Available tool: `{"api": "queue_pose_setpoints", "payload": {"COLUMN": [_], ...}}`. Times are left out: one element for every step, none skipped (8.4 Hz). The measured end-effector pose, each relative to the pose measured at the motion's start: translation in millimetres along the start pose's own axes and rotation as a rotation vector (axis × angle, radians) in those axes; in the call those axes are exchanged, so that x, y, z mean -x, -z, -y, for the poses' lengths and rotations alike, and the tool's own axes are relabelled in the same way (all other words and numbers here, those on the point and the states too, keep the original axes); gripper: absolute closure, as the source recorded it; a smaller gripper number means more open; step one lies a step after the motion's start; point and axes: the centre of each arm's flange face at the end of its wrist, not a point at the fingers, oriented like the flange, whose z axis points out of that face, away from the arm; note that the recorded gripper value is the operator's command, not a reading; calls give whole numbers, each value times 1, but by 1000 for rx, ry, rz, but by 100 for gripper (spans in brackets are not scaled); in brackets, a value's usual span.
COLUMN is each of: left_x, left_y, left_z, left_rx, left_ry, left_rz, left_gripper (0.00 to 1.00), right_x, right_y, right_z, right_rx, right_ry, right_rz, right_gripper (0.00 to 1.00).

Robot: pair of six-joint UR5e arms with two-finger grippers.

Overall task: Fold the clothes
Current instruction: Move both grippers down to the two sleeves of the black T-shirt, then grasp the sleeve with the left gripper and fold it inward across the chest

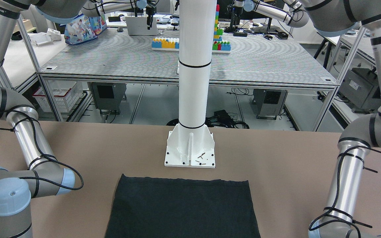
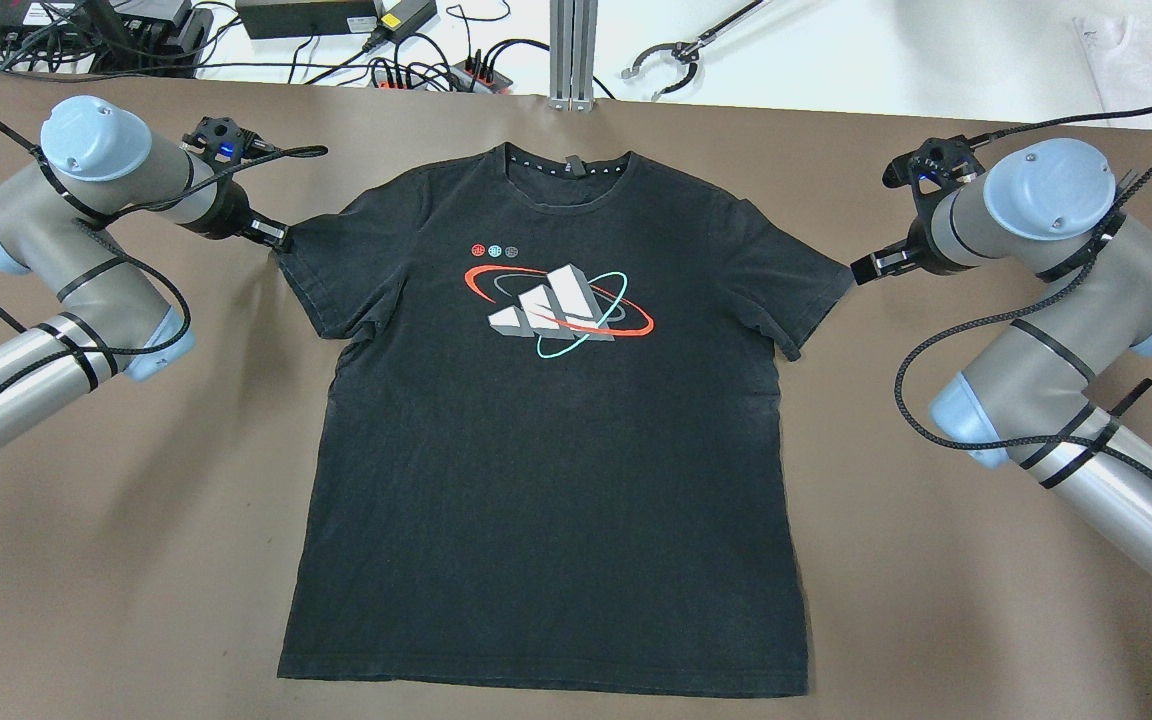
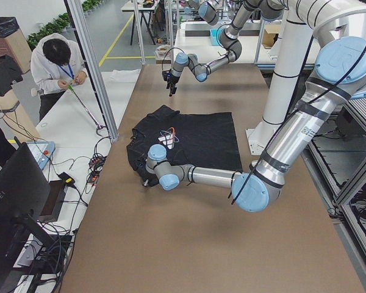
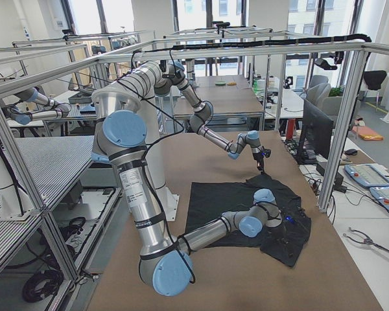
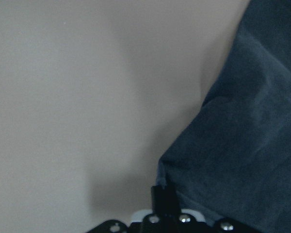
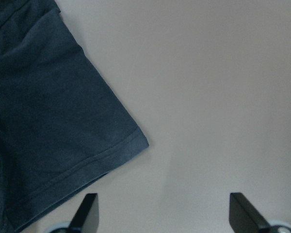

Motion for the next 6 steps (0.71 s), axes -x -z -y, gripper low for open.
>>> {"api": "queue_pose_setpoints", "payload": {"left_x": [-2, -9, -20, -37, -56, -73], "left_y": [3, 9, 19, 34, 48, 58], "left_z": [1, 5, 11, 18, 26, 34], "left_rx": [-7, -20, -38, -57, -62, -61], "left_ry": [-2, 6, 29, 56, 92, 140], "left_rz": [-5, -18, -39, -69, -107, -131], "left_gripper": [100, 100, 100, 100, 100, 100], "right_x": [1, 3, 5, 6, 7, 8], "right_y": [-1, -1, -1, -1, -1, 0], "right_z": [-1, -1, -1, -1, -1, -1], "right_rx": [1, 2, 2, 2, 2, 0], "right_ry": [1, -1, -6, -9, -11, -12], "right_rz": [1, 3, 5, 7, 7, 8], "right_gripper": [5, 5, 5, 5, 5, 5]}}
